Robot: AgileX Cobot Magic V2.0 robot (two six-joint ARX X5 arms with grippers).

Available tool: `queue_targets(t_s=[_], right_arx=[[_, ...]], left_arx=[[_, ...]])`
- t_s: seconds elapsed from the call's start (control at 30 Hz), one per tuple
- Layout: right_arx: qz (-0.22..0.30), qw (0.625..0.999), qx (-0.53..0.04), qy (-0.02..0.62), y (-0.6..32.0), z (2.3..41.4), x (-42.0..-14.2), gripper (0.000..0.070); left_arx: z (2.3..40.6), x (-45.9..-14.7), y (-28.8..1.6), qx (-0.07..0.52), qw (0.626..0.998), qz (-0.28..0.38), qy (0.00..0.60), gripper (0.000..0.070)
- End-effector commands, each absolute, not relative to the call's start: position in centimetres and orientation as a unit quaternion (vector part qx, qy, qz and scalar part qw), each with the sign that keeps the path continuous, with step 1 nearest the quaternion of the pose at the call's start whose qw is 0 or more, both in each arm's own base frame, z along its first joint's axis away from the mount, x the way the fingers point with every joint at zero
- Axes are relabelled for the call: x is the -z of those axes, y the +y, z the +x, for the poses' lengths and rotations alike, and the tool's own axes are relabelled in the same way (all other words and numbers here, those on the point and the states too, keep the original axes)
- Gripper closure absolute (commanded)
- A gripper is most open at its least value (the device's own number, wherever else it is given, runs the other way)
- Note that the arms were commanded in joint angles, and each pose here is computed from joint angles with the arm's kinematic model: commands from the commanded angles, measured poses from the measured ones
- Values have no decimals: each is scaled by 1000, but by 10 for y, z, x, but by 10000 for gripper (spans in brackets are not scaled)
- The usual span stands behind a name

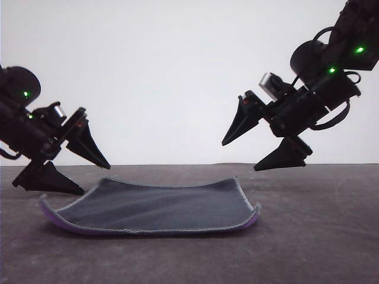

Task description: Fold clothes

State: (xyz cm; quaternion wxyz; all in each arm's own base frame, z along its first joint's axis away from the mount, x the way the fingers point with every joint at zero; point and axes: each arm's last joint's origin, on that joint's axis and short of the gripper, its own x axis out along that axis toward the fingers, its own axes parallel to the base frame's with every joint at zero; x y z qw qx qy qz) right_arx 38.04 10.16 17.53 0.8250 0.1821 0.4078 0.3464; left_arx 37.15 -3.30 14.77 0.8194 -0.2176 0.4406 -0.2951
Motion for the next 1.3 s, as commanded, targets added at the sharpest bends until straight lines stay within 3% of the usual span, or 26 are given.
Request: queue_targets(t_s=[0.0,0.3,0.4,0.77,0.9,1.1,1.17,1.27], right_arx=[[188,819,-348,416,107,386,-167,85],[195,800,-362,436,120,385,-151,86],[200,796,-367,438,126,385,-149,119],[197,792,-376,439,137,382,-149,163],[197,792,-374,441,137,382,-148,315],[195,794,-369,442,136,382,-148,604],[193,794,-369,443,136,381,-147,684],[185,795,-366,446,135,381,-146,697]], left_arx=[[378,-143,-35,295,820,-220,439,229],[382,-147,-39,310,822,-230,420,234],[381,-147,-44,319,818,-229,420,275],[380,-148,-58,339,815,-219,416,278],[380,-148,-60,341,814,-218,417,311],[380,-148,-61,345,815,-211,415,669],[380,-148,-61,347,816,-205,414,689],[380,-148,-61,348,817,-201,413,689]])
